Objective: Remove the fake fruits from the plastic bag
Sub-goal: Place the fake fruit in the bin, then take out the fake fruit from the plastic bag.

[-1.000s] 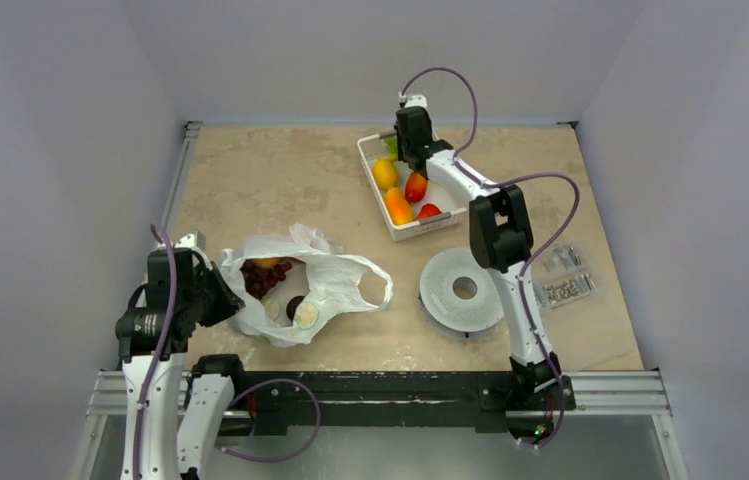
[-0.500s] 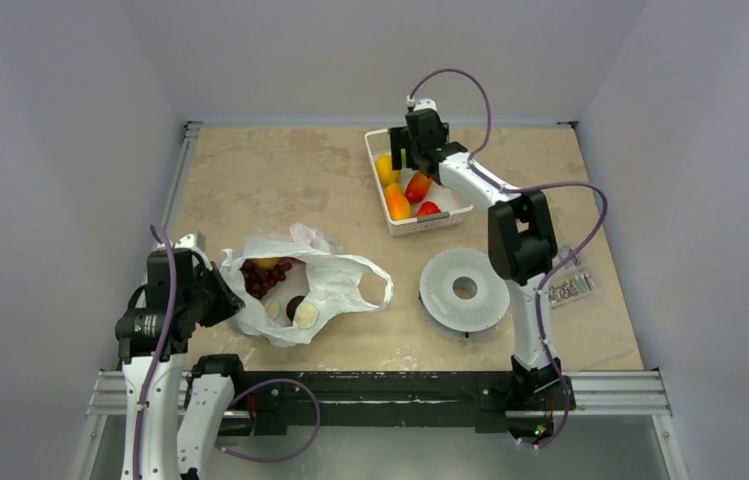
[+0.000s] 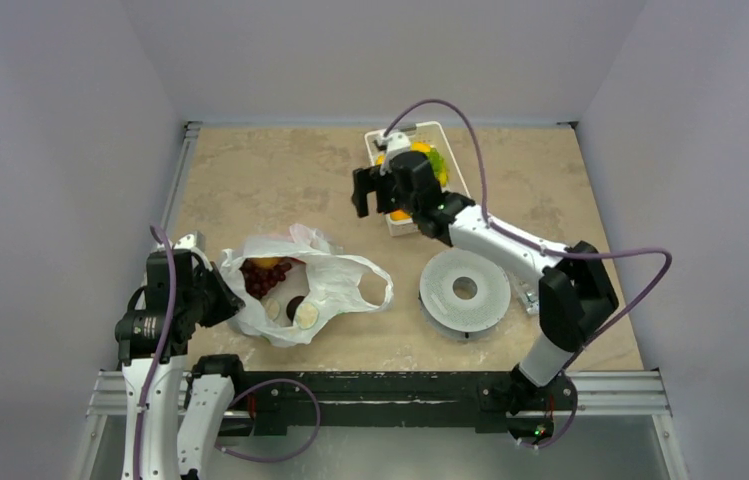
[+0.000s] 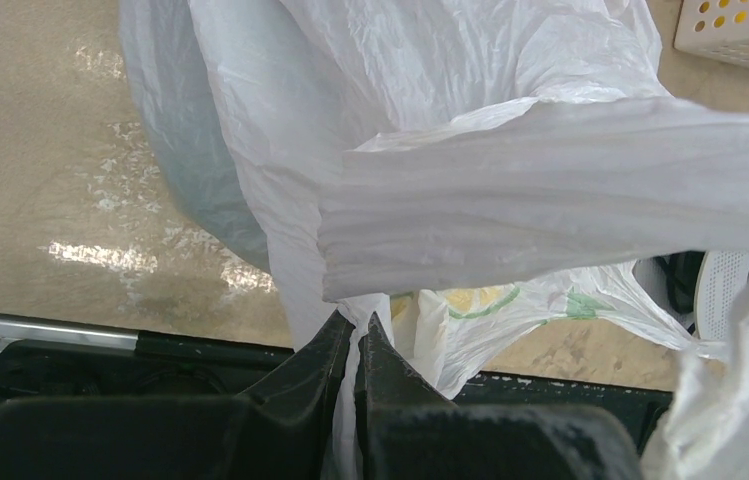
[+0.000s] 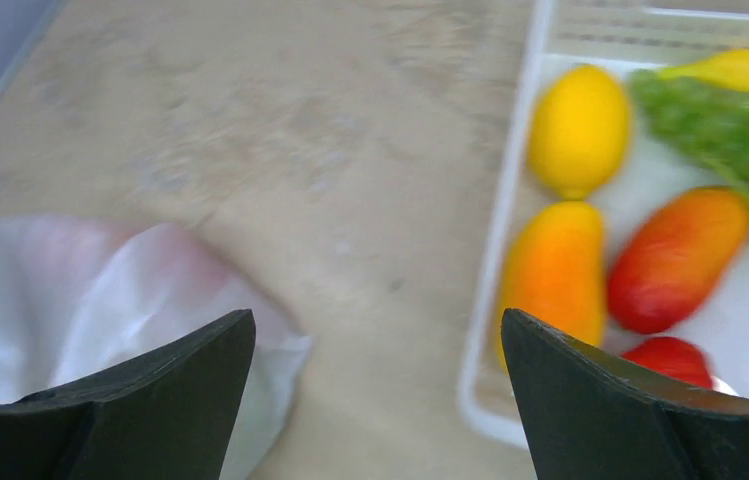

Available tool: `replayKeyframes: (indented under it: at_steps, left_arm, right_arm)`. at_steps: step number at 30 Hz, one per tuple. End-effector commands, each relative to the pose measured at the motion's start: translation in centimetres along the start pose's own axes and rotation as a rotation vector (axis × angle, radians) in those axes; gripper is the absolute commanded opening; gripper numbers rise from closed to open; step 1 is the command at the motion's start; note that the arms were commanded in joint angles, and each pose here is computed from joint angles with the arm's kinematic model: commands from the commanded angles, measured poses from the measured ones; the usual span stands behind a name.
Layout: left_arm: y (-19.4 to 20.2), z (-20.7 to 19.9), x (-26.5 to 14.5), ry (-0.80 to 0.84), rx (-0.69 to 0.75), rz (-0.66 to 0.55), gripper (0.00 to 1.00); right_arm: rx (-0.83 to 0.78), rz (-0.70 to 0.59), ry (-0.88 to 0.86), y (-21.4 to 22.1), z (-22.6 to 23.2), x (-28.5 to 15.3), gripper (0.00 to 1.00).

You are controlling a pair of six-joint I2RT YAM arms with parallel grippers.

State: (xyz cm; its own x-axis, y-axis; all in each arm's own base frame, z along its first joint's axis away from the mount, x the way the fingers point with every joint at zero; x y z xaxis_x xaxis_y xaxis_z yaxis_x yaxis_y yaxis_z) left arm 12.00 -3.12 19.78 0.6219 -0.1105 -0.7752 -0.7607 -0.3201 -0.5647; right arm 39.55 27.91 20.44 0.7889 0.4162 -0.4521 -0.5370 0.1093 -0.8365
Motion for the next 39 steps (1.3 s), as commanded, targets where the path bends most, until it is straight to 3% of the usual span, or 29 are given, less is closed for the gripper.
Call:
replayKeyframes:
  at_steps: [1, 6, 9, 12, 20, 29, 39]
  left_arm:
    - [-0.6, -0.4, -0.1, 0.029, 0.027, -0.031, 0.0]
    - [-0.7, -0.4, -0.1, 0.029, 0.027, -0.03, 0.0]
    - [-0.7, -0.4, -0.1, 0.029, 0.028, -0.036, 0.0]
    - [-0.6, -0.4, -0.1, 0.027, 0.026, -0.034, 0.0]
    - [-0.6, -0.3, -0.2, 0.021, 0.024, -0.033, 0.0]
    - [-0.6, -0.2, -0.2, 0.015, 0.021, -0.038, 0.0]
    - [-0.7, -0.2, -0.3, 0.013, 0.02, -0.042, 0.0]
  right_arm:
    - [-0.116, -0.13, -0.339, 0.2, 10.7, -6.1, 0.93]
    - [-0.198, -0.164, -0.502, 3.7, 15.9, -11.0, 0.86]
    - [-0.27, -0.167, -0.571, 6.3, 18.3, -12.5, 0.69]
    - [-0.337, -0.13, -0.556, 9.0, 19.9, -11.9, 0.45]
    - [-0.483, -0.078, -0.396, 14.7, 21.8, -6.8, 0.33]
    - [-0.65, -0.145, -0.081, 15.9, 21.0, 0.2, 0.33]
    - [-0.751, -0.246, 0.064, 14.2, 20.8, 2.4, 0.62]
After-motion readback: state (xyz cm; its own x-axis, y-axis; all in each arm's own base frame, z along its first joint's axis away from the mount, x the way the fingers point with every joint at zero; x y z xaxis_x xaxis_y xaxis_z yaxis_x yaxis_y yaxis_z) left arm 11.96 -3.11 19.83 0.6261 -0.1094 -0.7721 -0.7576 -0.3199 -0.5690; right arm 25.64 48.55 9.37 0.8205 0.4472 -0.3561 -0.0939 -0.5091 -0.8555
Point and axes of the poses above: each gripper's point midway between its finger pads, its own x axis out along the fingers, its own z axis along the line the jaws close on, y = z × x, the point moved 3 cm from there along -x, back along the fingers, and after that the axes turned 9 degrees about x, right-handed, at the moved point
